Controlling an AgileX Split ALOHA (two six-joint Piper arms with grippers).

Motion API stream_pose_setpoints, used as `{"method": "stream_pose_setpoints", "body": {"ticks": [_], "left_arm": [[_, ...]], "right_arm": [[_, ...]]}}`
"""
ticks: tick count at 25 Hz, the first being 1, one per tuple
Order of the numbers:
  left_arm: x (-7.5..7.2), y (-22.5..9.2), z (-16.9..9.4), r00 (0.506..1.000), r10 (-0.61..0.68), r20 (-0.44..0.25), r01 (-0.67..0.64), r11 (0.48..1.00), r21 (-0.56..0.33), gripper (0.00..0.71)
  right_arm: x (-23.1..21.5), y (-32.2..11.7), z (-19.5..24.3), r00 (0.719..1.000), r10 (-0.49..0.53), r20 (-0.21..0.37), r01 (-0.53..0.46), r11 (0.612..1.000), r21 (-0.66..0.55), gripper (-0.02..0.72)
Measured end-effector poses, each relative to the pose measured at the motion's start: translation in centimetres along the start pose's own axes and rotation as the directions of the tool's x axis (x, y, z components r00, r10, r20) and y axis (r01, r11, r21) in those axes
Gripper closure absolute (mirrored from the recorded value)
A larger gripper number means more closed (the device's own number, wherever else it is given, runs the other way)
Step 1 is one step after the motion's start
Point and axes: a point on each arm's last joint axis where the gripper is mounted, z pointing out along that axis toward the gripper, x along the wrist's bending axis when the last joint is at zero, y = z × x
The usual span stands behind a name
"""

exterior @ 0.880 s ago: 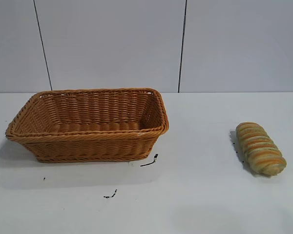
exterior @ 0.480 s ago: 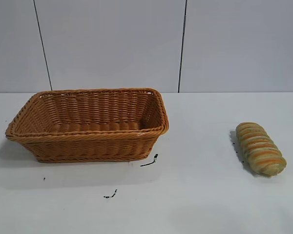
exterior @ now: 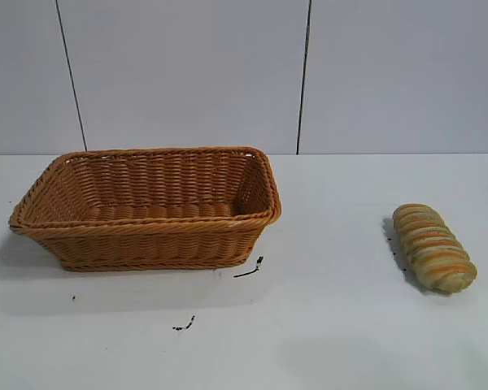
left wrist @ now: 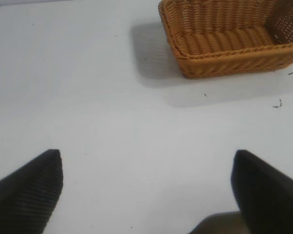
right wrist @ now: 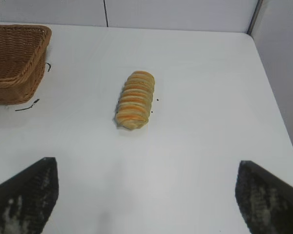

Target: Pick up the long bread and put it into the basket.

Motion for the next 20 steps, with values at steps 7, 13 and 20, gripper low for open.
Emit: {"method": "stream_pose_setpoints", "body": {"ticks": [7, 13, 20], "left_arm": [[0.0, 0.0, 0.0, 1.0, 0.0, 0.0, 0.0, 1.0, 0.0, 0.014], [0.0, 0.0, 0.0, 1.0, 0.0, 0.0, 0.0, 1.0, 0.0, 0.014], [0.0, 0.0, 0.0, 1.0, 0.0, 0.0, 0.0, 1.0, 0.0, 0.014]], "right_arm": [[0.0, 5.4, 5.9, 1.0, 0.003, 0.008, -0.004, 0.965, 0.263, 0.022], [0.0, 8.8, 13.0, 1.0, 0.003, 0.013, -0.008, 0.908, 0.419, 0.022], [0.1, 11.1, 21.0, 1.0, -0.001, 0.008, -0.003, 0.867, 0.498, 0.022]]}}
